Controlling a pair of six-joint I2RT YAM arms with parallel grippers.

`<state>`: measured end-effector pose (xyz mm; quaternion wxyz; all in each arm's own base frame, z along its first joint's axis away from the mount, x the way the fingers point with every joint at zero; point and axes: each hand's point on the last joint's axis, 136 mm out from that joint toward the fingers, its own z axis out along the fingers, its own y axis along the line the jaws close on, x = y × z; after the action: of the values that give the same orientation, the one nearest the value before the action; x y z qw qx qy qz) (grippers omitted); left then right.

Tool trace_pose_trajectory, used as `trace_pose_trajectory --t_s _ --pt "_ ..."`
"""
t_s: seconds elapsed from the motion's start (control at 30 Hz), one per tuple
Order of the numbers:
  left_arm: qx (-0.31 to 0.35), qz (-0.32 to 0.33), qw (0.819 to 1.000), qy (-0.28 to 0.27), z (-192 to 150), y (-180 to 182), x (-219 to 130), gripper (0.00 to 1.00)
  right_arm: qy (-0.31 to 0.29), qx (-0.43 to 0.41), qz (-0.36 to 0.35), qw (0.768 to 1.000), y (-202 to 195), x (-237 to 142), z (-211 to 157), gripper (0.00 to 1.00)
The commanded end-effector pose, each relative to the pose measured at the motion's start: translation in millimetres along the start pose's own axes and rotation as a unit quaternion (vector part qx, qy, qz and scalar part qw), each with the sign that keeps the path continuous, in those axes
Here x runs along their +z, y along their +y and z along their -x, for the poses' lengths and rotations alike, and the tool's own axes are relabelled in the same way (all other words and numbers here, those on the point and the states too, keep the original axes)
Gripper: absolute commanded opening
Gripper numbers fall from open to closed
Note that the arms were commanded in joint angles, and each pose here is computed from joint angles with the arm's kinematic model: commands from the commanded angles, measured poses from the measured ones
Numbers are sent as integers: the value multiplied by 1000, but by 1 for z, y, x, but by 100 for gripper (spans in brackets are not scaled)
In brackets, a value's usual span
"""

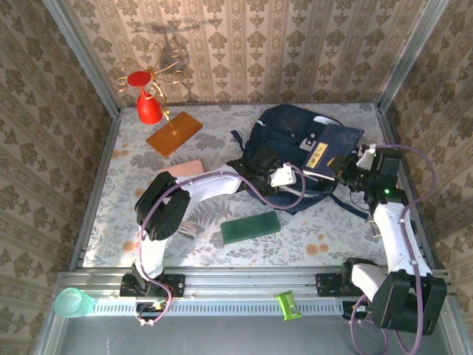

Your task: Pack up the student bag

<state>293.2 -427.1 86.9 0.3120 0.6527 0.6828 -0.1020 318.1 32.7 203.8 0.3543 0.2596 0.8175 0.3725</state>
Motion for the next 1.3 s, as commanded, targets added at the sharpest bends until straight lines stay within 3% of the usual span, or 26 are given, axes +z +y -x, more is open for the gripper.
trace_pose_trajectory --t_s 0.0,0.13,0.3,0.47,0.57,0.7,0.83,0.97,1.27 --pt "-18 45 998 -30 22 25 -16 0 19 -16 32 999 21 -15 -18 2" --pt "-58 95 992 -62 35 54 -30 0 24 -12 57 998 43 -37 -32 2" --pt "-113 132 980 -102 49 85 -48 0 65 3 26 998 39 -57 -61 2" --pt "-166 137 966 -143 62 102 -67 0 72 -10 -1 997 37 -77 -76 1" --pt "-194 132 958 -168 73 110 -81 0 111 -16 16 994 44 -78 -92 2" --pt "-218 128 947 -198 91 120 -103 0 160 -38 44 985 52 -74 -119 1" --pt "-222 134 943 -208 105 131 -120 0 207 -50 115 970 70 -62 -144 1" --pt "-221 140 943 -206 114 140 -127 0 234 -52 113 964 62 -46 -158 0" --pt "-225 128 939 -225 133 145 -143 0 208 -31 141 967 73 6 -142 0"
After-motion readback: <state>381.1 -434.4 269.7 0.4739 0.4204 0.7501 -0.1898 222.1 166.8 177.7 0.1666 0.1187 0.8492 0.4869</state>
